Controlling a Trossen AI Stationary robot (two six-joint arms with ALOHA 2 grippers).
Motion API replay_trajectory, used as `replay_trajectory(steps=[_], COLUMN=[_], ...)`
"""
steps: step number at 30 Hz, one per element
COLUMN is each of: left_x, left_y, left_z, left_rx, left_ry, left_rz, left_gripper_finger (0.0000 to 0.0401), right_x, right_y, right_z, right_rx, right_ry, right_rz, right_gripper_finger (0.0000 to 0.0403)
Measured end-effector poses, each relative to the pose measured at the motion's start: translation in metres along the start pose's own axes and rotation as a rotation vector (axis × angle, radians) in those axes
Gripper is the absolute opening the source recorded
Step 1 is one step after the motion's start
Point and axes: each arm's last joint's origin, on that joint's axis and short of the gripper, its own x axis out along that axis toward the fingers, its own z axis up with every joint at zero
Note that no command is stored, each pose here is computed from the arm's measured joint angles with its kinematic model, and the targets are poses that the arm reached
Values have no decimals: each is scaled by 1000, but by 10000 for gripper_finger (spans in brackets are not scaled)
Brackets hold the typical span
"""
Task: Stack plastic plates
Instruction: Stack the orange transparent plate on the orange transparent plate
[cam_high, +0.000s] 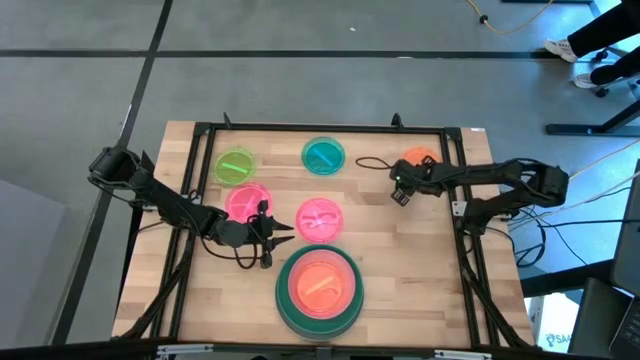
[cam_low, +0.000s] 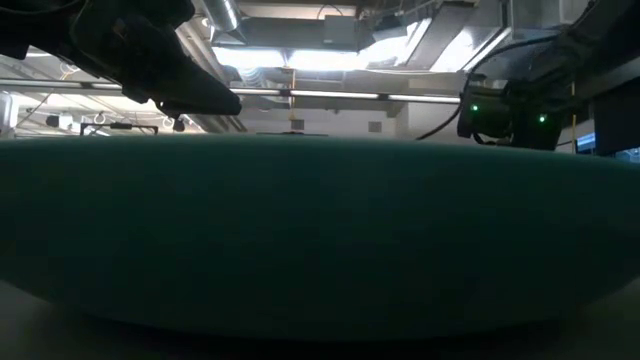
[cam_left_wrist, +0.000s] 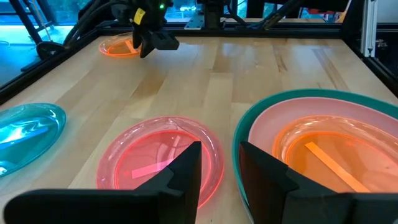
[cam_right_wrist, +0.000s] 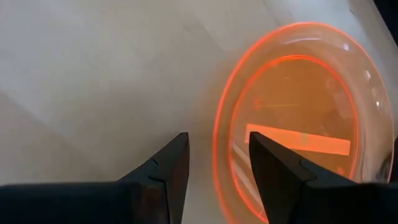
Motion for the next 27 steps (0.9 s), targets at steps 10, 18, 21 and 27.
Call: replay_trajectory(steps=[10,18,21,27], left_x=[0,0,0,0], left_y=[0,0,0,0], left_z=[0,0,0,0], left_rx=[0,0,0,-1], left_ry=[0,0,0,0], left_rz=[0,0,0,0], left_gripper_finger=[101,101,101,101], right_x=[11,12,12,3], right_y=[-8,-8,-7,12], right_z=[-6,-5,-5,-4], right_rx=[12,-26,-27,-108], right_ry=[-15,-28,-32,-83], right_rz=[0,-5,17,72], right_gripper_finger=[78,8,12,4])
